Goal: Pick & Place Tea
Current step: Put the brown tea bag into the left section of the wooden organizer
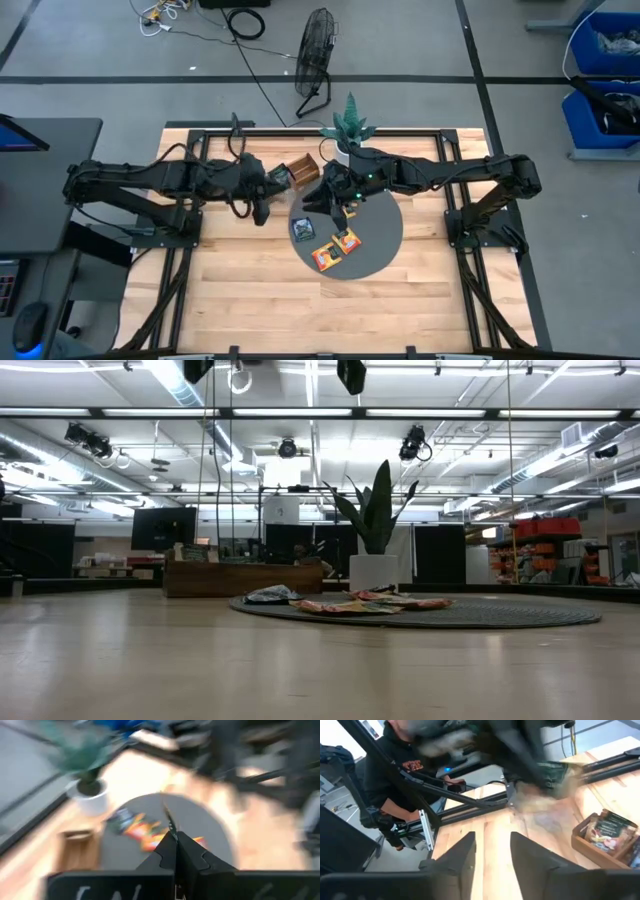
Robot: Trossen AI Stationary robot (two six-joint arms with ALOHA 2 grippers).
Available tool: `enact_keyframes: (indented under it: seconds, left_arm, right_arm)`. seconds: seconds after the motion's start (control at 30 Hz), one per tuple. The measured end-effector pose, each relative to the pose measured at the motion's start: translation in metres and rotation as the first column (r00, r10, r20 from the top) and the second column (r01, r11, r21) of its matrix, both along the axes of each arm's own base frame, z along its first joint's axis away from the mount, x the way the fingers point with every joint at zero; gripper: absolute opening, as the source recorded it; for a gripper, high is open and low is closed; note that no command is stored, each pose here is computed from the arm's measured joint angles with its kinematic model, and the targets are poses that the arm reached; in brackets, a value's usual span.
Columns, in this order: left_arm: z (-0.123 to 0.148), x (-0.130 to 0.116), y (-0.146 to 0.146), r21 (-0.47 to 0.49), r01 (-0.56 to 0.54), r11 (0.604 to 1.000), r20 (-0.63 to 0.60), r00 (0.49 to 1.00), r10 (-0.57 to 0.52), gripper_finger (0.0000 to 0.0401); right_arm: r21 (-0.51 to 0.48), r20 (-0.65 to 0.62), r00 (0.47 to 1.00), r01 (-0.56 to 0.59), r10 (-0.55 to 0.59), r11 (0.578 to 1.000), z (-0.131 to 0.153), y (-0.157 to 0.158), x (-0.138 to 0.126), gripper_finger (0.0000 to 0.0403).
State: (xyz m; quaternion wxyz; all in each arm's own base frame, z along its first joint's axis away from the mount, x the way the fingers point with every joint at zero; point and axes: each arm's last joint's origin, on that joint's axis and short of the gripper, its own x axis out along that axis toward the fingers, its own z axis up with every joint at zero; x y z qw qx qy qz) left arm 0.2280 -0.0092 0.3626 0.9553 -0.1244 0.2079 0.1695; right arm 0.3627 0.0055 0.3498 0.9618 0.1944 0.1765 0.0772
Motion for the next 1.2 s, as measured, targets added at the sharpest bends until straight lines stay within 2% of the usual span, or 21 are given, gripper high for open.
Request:
enact_keyframes:
  seconds: [0.17,0.43,0.6,0.8,1.0,1.2]
  left_arm:
    - [-0.017,-0.006,0.001,0.093,-0.070,0.993,-0.127,0.989,0.081,0.0002]
    - [-0.074,-0.021,0.010,0.180,-0.169,0.969,-0.237,0.949,0.210,0.0002]
    - [-0.104,-0.030,0.018,0.195,-0.217,0.957,-0.212,0.943,0.257,0.0002]
    - [-0.134,-0.036,0.033,0.176,-0.227,0.958,-0.271,0.924,0.269,0.0002]
    - [-0.148,-0.041,0.049,0.164,-0.207,0.964,-0.321,0.913,0.251,0.0002]
    - [-0.147,-0.041,0.056,0.164,-0.216,0.963,-0.316,0.913,0.259,0.0002]
  right_arm:
    - [0.012,-0.003,1.000,0.004,-0.004,1.000,0.000,0.000,0.000,0.0161]
    - [0.047,-0.011,0.999,0.035,-0.034,0.998,0.000,0.001,0.000,0.0156]
    - [0.067,-0.013,0.998,0.055,-0.054,0.996,0.001,0.006,0.000,0.0150]
    - [0.105,-0.019,0.998,0.068,-0.067,0.992,0.001,0.010,0.000,0.0151]
    - [0.131,-0.019,0.996,0.088,-0.087,0.988,0.002,0.013,0.000,0.0151]
    - [0.143,-0.020,0.996,0.092,-0.090,0.985,0.002,0.013,0.000,0.0149]
